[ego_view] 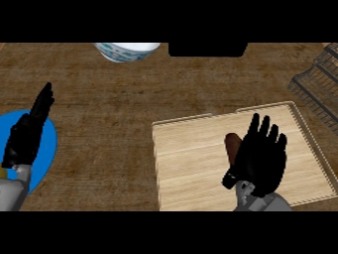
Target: Pick the sweet potato from the tray and place it in the tiered basket
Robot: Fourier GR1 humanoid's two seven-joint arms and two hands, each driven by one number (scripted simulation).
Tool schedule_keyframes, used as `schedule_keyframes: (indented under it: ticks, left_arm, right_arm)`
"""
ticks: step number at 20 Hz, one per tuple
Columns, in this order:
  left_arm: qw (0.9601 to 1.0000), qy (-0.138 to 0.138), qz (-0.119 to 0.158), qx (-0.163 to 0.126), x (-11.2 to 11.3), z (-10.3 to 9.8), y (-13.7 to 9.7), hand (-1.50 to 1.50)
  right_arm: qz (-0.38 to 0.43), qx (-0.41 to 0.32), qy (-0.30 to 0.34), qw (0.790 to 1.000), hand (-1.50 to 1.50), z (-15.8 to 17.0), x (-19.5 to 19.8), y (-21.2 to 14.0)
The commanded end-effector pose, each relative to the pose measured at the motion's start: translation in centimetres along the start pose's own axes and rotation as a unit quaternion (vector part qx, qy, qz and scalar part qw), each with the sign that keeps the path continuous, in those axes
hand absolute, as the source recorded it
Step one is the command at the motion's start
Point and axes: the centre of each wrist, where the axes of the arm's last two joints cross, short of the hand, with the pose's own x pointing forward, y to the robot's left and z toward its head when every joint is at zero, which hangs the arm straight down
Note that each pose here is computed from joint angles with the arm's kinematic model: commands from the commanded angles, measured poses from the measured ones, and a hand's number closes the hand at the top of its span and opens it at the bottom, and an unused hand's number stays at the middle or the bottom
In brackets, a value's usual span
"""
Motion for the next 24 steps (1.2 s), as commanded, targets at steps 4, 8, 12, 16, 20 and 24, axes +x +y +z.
schedule_keyframes:
  ticks: [4, 8, 12, 16, 20, 24]
  left_arm:
    - [1.0000, 0.002, 0.002, -0.004, -0.1, 0.7, -0.8, 0.00]
    - [1.0000, 0.002, -0.002, -0.009, -0.3, -0.3, 0.0, 0.00]
    - [1.0000, -0.001, -0.001, -0.002, 0.0, 0.2, -0.1, 0.00]
    - [1.0000, 0.003, -0.004, 0.002, -0.4, 0.4, 0.5, 0.00]
    - [0.9999, -0.004, 0.008, -0.008, -1.2, 1.0, -1.0, 0.00]
    - [1.0000, 0.006, -0.003, -0.006, -0.7, -0.2, -0.8, 0.00]
  right_arm:
    - [0.022, 0.023, 0.123, 0.992, -1.50, -0.2, 0.1, -1.4]
    - [0.027, 0.031, 0.142, 0.989, -1.50, -1.4, 0.7, 0.9]
    - [0.024, 0.031, 0.142, 0.989, -1.50, -1.2, 0.6, 1.1]
    - [0.021, 0.043, 0.139, 0.989, -1.50, -0.9, 0.0, 0.6]
    - [0.029, 0.057, 0.151, 0.987, -1.50, -2.8, 1.4, 1.6]
    - [0.015, 0.074, 0.139, 0.987, -1.50, -2.0, 0.9, 1.6]
